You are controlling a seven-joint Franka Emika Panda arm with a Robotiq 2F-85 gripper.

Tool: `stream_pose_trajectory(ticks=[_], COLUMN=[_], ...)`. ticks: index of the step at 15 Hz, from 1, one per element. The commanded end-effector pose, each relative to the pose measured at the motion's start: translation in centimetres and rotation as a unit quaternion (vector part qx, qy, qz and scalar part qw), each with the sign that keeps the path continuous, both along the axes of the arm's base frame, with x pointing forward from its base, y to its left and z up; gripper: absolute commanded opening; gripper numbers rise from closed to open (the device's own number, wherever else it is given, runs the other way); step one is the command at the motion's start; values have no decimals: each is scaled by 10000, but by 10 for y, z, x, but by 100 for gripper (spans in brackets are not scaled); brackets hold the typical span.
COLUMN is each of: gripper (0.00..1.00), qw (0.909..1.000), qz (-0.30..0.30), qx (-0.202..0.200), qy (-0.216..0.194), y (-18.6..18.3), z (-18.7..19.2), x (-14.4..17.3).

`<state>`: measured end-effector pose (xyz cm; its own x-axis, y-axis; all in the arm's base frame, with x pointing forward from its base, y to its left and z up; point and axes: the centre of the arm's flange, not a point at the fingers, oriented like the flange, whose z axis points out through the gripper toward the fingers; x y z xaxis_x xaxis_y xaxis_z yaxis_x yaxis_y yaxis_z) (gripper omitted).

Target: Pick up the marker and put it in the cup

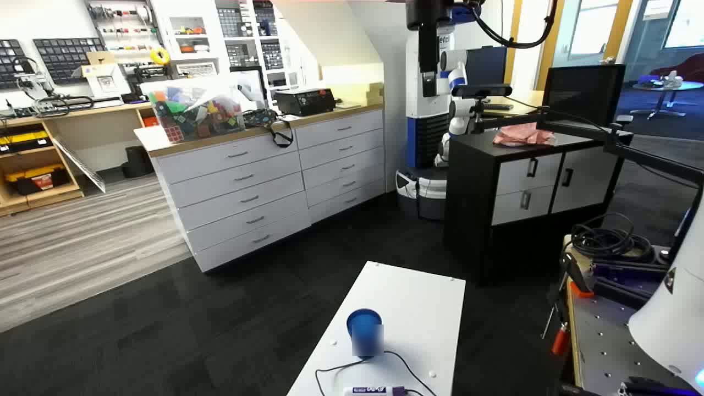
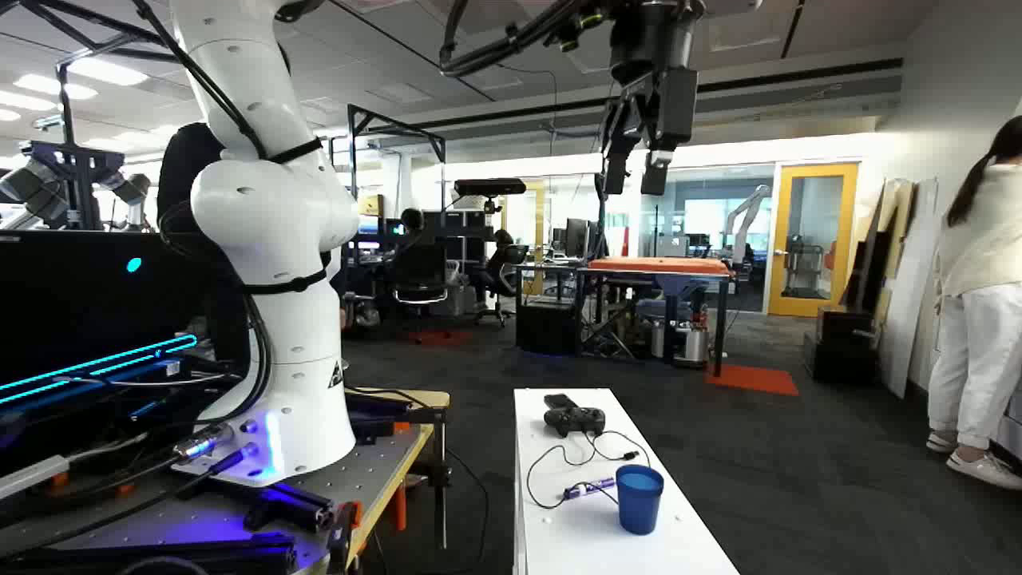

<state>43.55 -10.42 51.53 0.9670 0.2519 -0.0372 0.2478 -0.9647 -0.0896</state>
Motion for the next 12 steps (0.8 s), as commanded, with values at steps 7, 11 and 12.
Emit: stream_pose_trajectory(ticks=[7,11,12], gripper=[100,100,100], qw=[10000,10000,10000], qz=[0,-55,-38], qx=[0,-71,-81], qy=[0,-6,-36], y=[0,1,3], z=[0,-4,-7], x=[0,3,5])
